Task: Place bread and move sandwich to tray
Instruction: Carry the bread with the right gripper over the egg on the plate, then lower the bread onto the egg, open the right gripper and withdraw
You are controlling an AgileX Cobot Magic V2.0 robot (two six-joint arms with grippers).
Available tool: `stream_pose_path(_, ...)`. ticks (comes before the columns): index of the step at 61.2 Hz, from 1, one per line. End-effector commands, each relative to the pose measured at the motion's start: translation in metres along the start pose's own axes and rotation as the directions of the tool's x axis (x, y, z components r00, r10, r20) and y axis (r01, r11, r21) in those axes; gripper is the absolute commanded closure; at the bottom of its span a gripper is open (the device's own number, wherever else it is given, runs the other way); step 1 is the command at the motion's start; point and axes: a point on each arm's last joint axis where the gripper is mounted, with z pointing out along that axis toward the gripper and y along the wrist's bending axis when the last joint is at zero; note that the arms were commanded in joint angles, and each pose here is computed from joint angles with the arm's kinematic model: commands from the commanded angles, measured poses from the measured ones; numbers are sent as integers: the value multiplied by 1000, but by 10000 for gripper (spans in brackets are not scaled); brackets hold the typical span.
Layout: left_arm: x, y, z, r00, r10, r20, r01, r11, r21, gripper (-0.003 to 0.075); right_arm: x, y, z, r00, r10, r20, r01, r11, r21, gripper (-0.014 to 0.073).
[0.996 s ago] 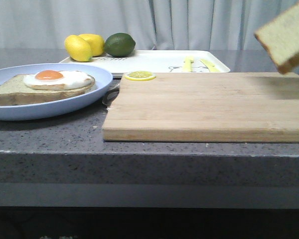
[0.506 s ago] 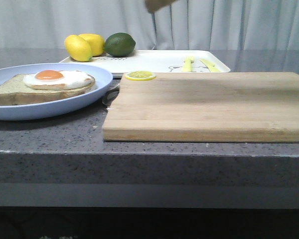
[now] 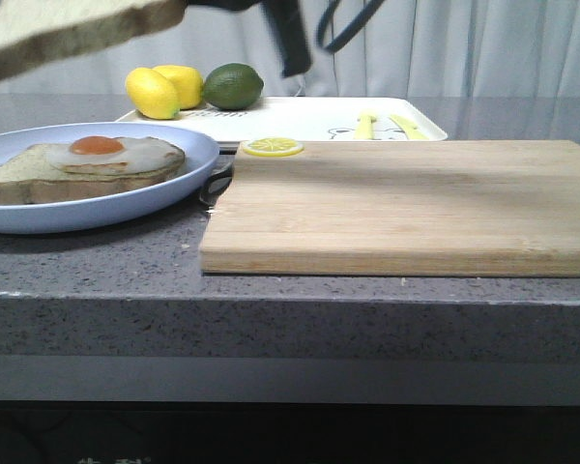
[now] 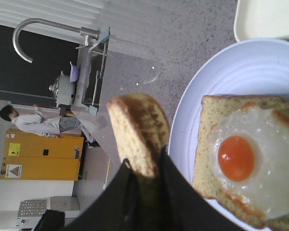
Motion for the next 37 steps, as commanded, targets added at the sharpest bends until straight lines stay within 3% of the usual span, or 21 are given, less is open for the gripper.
stream_pose_path(1,-19,-1,-2,993,-8,114,7,1000,10,50,-7,23,4,1000,2,-11,-3,994,-110,653)
stream_pose_path(11,-19,-1,-2,993,-8,114,7,1000,10,50,-8,1,23,999,31,-41,-35,996,-81,620)
stream_pose_path(27,-19,-1,-2,993,-8,114,7,1000,10,50,-6,-8,26,998,19,-68,-23,998,-59,450)
stream_pose_path(37,-19,-1,-2,993,-8,114,7,1000,10,50,-10,-11,20,994,14,-104,-22,997,-79,441)
